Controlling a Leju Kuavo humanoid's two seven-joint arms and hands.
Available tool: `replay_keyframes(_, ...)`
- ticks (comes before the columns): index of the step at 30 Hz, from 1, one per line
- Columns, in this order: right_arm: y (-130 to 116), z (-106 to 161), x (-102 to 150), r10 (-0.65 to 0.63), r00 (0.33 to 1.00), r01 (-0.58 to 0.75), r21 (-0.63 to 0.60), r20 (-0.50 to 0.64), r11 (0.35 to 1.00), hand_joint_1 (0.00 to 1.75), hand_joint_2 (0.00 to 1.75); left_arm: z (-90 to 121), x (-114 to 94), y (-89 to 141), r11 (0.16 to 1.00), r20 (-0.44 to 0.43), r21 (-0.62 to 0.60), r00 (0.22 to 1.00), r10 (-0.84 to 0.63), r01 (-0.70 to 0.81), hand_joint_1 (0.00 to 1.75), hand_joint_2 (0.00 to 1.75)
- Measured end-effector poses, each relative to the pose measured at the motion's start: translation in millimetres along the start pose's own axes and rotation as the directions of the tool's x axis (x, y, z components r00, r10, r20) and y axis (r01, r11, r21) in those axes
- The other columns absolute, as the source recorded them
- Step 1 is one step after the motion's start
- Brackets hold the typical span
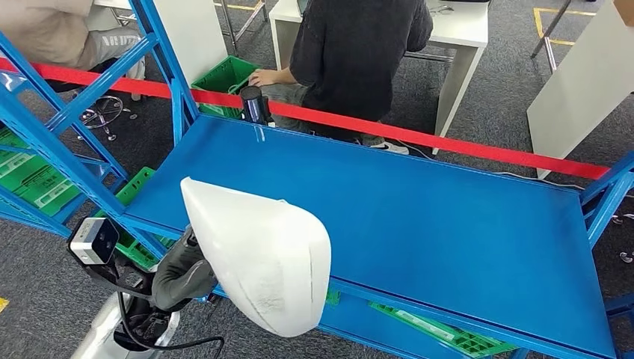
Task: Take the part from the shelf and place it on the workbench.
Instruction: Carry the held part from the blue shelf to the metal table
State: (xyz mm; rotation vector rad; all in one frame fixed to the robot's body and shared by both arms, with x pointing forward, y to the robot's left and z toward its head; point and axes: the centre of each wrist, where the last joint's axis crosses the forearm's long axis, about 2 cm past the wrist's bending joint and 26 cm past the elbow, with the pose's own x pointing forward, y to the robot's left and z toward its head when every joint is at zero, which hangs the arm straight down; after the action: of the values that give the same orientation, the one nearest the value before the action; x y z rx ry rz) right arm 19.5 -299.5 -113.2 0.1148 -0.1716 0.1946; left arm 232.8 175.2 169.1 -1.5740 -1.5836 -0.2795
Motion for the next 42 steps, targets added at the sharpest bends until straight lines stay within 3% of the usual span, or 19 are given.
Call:
replay_keyframes(8,2,0,1,0.044,0.999,-0.043,0.025,-0.017,0.999,0.0,0.0,9,3,-3,0.999,0.016,0.013,0.999,0.037,-0.037,1.75,1.75)
replay_keyframes(17,-2,-2,19,0.058,0.998,-0.058,-0.016,-0.019,0.998,0.0,0.0,36,-10,-9,0.995,0.048,-0.01,0.994,0.097,-0.097,1.75,1.75)
replay_keyframes(24,-13,-1,35,0.061,0.998,-0.06,-0.065,0.004,0.996,0.0,0.0,31,-13,-1,0.991,0.058,-0.067,0.991,0.118,-0.114,1.75,1.75)
replay_keyframes(31,-16,0,26,0.042,0.999,-0.041,-0.074,0.014,0.996,0.0,0.0,30,-25,3,0.983,0.052,-0.092,0.985,0.165,-0.16,1.75,1.75)
replay_keyframes(42,-22,1,22,0.056,0.998,-0.055,-0.088,0.014,0.995,0.0,0.0,22,-25,6,0.982,0.079,-0.114,0.984,0.158,-0.149,1.75,1.75)
